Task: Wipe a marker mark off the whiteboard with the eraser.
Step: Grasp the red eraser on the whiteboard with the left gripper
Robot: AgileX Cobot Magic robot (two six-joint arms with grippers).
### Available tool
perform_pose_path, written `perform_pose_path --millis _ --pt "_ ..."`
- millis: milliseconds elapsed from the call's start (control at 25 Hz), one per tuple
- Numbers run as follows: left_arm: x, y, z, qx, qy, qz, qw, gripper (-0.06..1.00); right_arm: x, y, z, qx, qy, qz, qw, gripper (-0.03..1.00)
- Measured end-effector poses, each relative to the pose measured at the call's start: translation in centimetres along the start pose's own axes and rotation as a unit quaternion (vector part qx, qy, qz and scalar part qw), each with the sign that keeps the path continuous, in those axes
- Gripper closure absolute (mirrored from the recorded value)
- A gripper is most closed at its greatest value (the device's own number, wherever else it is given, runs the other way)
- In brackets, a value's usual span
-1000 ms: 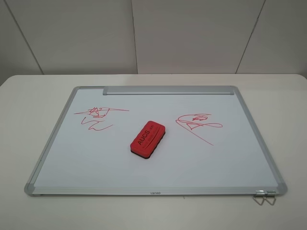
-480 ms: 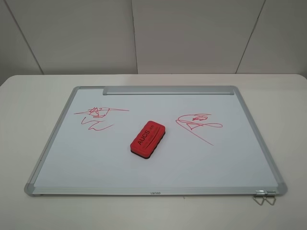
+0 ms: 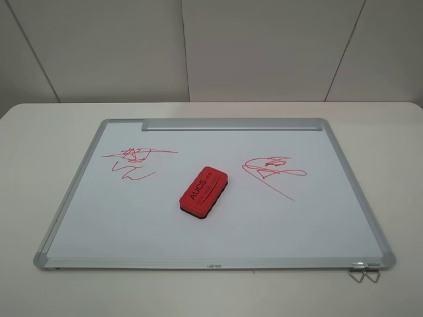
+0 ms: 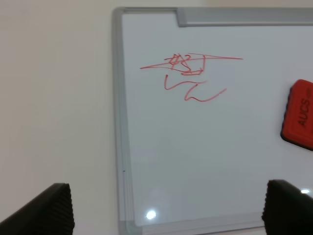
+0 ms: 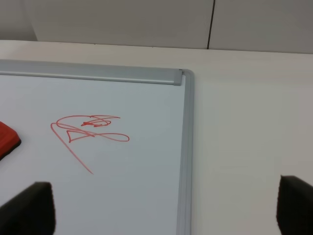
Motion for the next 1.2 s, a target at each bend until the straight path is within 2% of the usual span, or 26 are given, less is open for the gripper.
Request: perform_pose_path --millis 120,240,360,480,640,760,920,1080,1200 --pt "3.3 0.0 2.2 0.021 0.075 0.005 0.997 0.17 0.0 0.0 0.0 0.000 0.000 0.000 1.000 0.14" --pt "7.6 -0.1 4.0 0.044 0.149 0.005 0.988 0.17 0.0 0.0 0.0 0.000 0.000 0.000 1.000 0.14" --pt "12.5 -1.2 4.4 0.083 0.217 -0.003 0.973 0.17 0.0 0.0 0.0 0.000 0.000 0.000 1.000 0.14" --pt "17.0 -3.2 3.8 0.149 0.270 -0.009 0.951 0.17 0.0 0.0 0.0 0.000 0.000 0.000 1.000 0.14" --pt "21.6 -6.6 3.1 0.217 0.306 -0.024 0.927 0.17 0.0 0.0 0.0 0.000 0.000 0.000 1.000 0.14" --pt "24.7 -9.3 1.6 0.248 0.333 -0.039 0.909 0.17 0.0 0.0 0.0 0.000 0.000 0.000 1.000 0.14" --pt "27.6 -12.9 -0.6 0.281 0.353 -0.059 0.890 0.17 0.0 0.0 0.0 0.000 0.000 0.000 1.000 0.14" --pt "29.2 -16.0 -2.0 0.307 0.357 -0.076 0.879 0.17 0.0 0.0 0.0 0.000 0.000 0.000 1.000 0.14" --pt "29.8 -17.9 -2.9 0.303 0.358 -0.080 0.880 0.17 0.0 0.0 0.0 0.000 0.000 0.000 1.000 0.14"
Point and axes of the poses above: a point on each arm's last joint axis where the gripper is mounted, x pointing out along that axis toward the gripper, y along the wrist's bending axis when the last joint is at zero, z = x × y, the point moved 8 cm from there along x, pointing out along that axis toward the gripper, and after that the axes turned 11 degrees about -x, right-handed, at the moved point
